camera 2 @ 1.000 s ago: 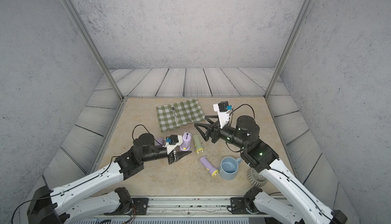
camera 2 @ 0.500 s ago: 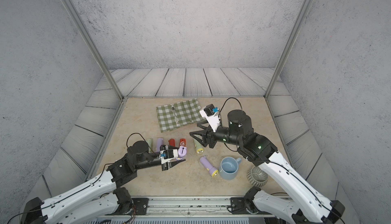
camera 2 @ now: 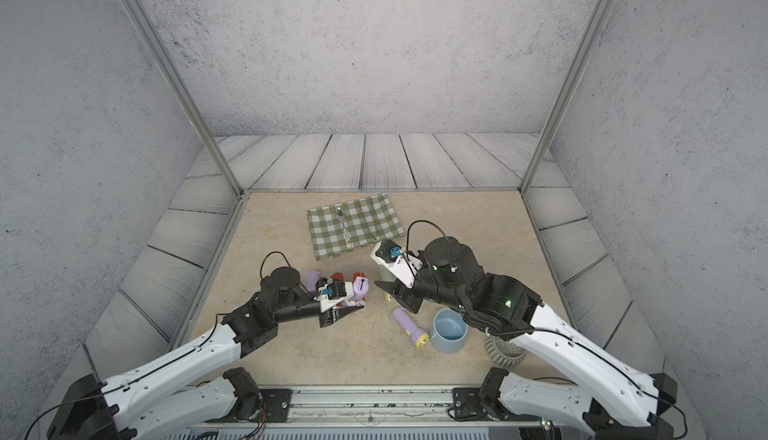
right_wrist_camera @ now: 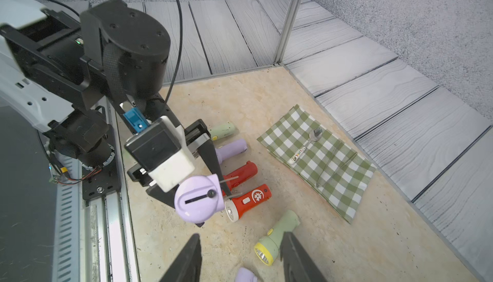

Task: Close the plug at the bottom of the flashlight
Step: Close the plug of the flashlight.

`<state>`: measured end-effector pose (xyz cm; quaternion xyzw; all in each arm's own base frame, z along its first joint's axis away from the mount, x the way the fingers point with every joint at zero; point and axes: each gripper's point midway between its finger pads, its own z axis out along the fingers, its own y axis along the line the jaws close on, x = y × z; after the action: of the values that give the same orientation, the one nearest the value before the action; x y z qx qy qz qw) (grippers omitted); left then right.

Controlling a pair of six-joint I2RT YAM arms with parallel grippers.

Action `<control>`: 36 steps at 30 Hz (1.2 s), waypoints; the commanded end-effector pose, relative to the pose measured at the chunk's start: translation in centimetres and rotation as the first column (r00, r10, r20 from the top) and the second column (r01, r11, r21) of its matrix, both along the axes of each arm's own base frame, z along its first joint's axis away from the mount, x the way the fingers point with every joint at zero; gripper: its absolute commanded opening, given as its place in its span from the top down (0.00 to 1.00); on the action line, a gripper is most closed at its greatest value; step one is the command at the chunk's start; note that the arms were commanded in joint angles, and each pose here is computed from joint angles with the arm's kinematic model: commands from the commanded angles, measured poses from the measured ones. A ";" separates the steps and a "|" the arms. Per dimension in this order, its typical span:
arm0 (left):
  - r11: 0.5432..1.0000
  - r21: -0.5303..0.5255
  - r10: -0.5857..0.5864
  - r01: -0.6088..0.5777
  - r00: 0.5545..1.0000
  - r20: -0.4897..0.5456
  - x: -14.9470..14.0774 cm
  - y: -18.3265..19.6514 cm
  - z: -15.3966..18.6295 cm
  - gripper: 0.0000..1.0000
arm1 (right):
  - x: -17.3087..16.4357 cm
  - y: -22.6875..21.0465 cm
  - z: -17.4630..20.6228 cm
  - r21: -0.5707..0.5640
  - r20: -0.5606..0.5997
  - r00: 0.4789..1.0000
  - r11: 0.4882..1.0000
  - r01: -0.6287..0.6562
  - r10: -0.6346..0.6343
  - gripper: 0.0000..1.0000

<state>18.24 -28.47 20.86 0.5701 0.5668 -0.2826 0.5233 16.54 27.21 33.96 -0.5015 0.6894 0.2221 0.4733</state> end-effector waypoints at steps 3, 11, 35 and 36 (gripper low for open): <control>0.998 -0.056 -0.031 0.032 0.999 0.019 0.2 -0.5 1.9 1.00 | -0.3 0.7 -1.1 -0.083 0.038 0.999 0.996 -0.025 0.028 0.46; 0.997 -0.059 -0.047 0.047 0.999 -0.001 0.6 -0.6 1.6 1.00 | -0.2 2.4 -1.9 -0.139 0.070 0.995 0.989 -0.055 0.065 0.39; 0.994 -0.067 -0.086 0.083 0.996 -0.036 0.9 -0.8 0.9 1.00 | 1.3 4.5 -2.6 -0.184 0.084 0.995 0.982 -0.046 0.062 0.56; 0.994 -0.067 -0.087 0.084 0.996 -0.036 0.9 -0.8 0.9 1.00 | 1.3 4.6 -2.8 -0.186 0.080 0.995 0.981 -0.050 0.065 0.56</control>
<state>19.12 -28.82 19.54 0.5686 0.5708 -0.3240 0.4959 17.55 31.41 30.10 -0.5774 0.6746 0.1473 0.4357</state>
